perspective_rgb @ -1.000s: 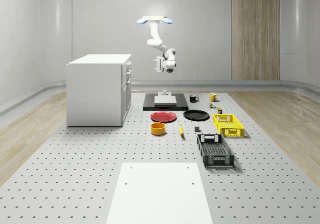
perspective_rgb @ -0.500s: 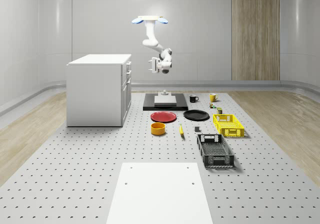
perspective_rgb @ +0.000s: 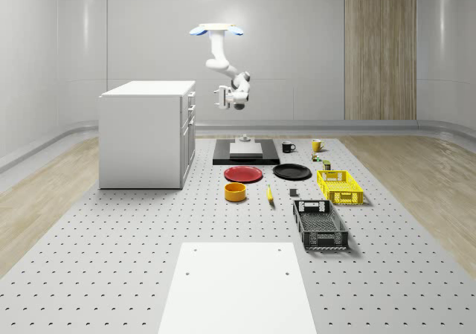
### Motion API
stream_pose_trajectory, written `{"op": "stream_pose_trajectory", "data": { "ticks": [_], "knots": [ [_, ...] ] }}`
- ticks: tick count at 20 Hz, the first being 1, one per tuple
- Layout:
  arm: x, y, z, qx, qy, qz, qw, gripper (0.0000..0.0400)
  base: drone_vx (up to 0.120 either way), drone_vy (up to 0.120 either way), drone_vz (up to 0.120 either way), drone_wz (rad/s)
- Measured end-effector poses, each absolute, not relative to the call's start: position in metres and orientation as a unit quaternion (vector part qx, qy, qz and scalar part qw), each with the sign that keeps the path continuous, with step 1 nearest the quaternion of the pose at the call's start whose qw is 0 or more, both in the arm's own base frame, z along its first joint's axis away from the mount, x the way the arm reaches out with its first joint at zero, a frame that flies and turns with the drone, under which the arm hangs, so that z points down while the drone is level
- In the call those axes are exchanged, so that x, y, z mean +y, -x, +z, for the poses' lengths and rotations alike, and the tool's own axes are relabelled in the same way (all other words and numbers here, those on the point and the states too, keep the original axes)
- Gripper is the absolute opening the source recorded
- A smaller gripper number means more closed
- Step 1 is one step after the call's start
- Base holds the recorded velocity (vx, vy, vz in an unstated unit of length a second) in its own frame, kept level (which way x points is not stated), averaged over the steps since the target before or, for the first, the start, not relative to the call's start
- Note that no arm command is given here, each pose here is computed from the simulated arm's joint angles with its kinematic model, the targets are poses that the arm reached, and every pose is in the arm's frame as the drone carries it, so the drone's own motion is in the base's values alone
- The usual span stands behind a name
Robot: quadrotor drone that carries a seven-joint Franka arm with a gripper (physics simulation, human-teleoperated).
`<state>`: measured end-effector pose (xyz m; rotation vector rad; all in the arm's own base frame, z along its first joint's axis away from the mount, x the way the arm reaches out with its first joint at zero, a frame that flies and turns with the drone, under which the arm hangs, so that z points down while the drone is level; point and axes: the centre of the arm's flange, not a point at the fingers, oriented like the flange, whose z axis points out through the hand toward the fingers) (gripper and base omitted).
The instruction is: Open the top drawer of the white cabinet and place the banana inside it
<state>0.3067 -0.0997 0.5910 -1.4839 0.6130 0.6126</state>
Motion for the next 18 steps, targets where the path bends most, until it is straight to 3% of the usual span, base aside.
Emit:
{"op": "stream_pose_trajectory", "data": {
  "ticks": [7, 18],
  "knots": [
    [-0.100, -0.3067, 0.591, 0.270, 0.654, 0.270, 0.653, 0.0400, 0.000, -0.120, 0.000, 0.000],
    [-0.062, -0.3066, 0.591, 0.270, 0.654, 0.270, 0.653, 0.0400, 0.000, -0.004, 0.000, 0.000]
  ]
}}
